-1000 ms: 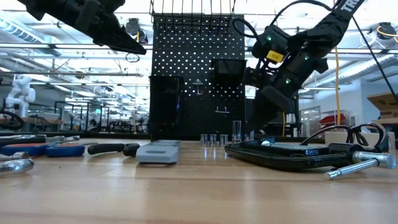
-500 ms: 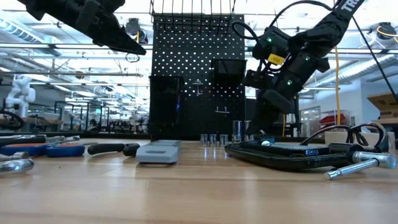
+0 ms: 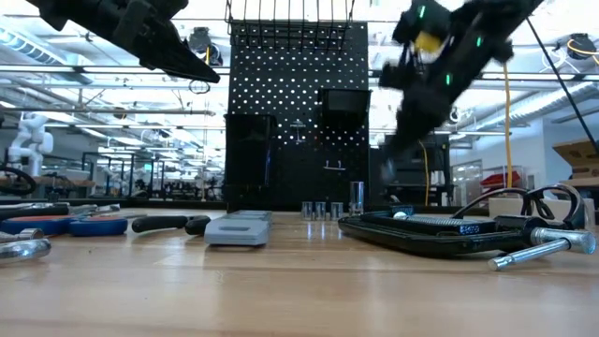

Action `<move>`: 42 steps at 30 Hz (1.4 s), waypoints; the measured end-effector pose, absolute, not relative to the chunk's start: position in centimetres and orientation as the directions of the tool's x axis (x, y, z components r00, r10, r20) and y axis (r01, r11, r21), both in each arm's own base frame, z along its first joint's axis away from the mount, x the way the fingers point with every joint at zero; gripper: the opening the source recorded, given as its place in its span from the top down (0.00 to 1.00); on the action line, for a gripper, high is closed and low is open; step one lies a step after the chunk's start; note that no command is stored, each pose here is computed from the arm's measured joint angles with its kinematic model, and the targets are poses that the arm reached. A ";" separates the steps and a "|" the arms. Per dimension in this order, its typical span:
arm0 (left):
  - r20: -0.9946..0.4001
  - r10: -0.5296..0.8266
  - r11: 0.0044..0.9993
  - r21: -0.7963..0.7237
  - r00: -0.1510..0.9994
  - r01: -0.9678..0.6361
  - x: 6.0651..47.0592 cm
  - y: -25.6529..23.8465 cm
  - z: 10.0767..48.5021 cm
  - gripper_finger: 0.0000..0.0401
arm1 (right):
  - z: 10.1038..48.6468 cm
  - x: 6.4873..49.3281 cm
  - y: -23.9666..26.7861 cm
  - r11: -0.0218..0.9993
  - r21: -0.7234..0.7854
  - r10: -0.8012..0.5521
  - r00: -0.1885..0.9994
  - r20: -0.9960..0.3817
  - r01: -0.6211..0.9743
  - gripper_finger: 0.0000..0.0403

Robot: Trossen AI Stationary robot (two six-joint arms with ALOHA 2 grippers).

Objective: Hang tools onto peg board
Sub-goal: Put the right large socket into the right black bin on the peg board

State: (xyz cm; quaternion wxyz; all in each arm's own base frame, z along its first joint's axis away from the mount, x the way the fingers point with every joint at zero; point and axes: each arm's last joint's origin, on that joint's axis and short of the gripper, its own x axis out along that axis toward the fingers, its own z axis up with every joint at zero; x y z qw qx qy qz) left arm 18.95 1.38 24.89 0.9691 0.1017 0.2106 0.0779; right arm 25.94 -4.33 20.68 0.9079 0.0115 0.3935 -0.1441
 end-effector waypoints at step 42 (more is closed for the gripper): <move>-0.383 0.194 0.967 0.229 0.903 -0.110 19.0 1.4 25.0 0.55 | 32.2 29.1 -9.1 0.704 -0.448 -0.708 0.585 -0.394 0.551 0.49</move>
